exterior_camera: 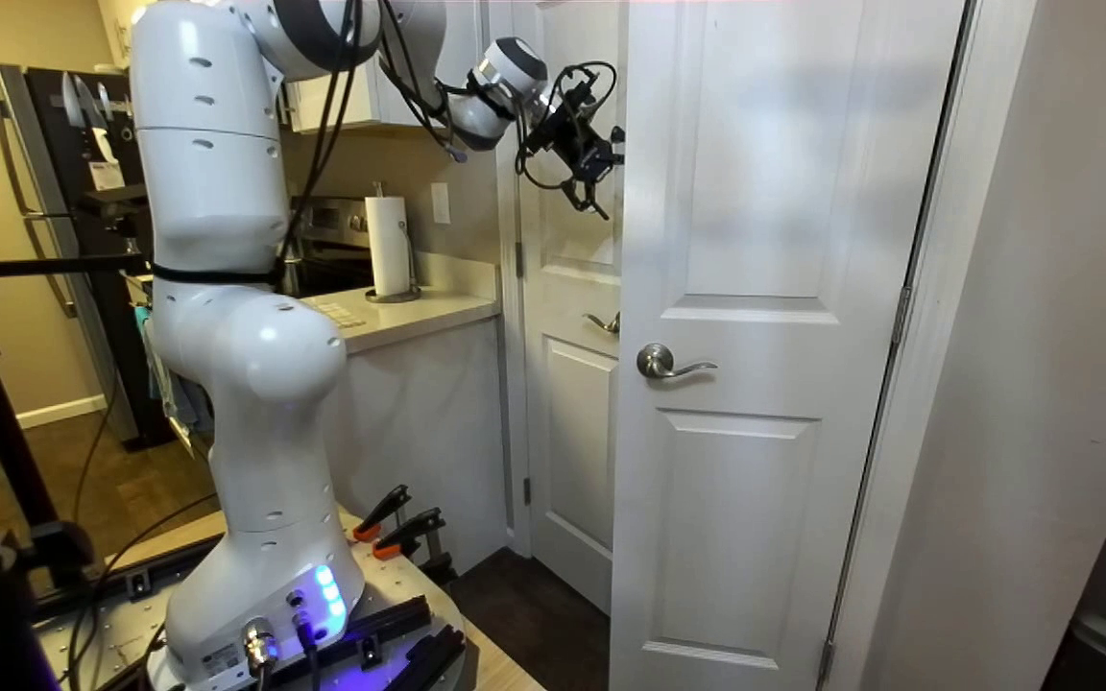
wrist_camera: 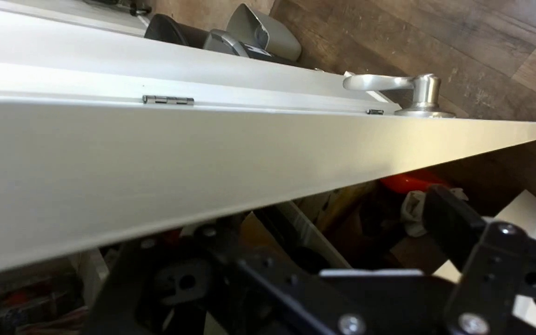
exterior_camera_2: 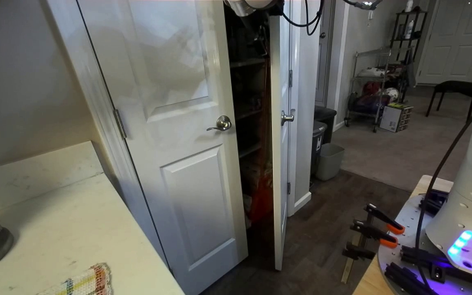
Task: Open the door on the right
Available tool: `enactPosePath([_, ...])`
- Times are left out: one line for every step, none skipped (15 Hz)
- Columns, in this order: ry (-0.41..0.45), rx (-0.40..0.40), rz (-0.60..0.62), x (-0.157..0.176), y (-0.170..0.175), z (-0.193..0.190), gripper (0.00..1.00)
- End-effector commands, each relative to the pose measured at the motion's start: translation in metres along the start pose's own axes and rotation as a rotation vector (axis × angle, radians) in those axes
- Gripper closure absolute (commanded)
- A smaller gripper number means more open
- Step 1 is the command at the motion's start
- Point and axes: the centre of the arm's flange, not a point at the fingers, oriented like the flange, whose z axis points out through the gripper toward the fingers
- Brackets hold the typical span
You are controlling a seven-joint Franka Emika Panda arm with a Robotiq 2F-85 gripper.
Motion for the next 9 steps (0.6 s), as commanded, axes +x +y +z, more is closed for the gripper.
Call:
enactPosePath([-0.076,-0.011,0.013,-0.032,0.004,0.010,0.00])
enactPosePath([-0.092,0.014,0.024,-0.037,0.004,0.010,0.00])
enactPosePath([-0.114,0.016,0.032,-0.043,0.005,0.013,0.00])
enactPosePath([-0.137,0.017,0.039,-0.050,0.005,0.017,0.00])
enactPosePath([-0.158,0.020,0.044,-0.056,0.005,0.020,0.00])
enactPosePath([-0.179,0.025,0.053,-0.064,0.004,0.023,0.00])
enactPosePath([-0.199,0.029,0.064,-0.070,0.003,0.023,0.00])
enactPosePath([-0.218,0.033,0.076,-0.078,0.003,0.026,0.00])
enactPosePath([-0.238,0.038,0.087,-0.086,0.002,0.029,0.00])
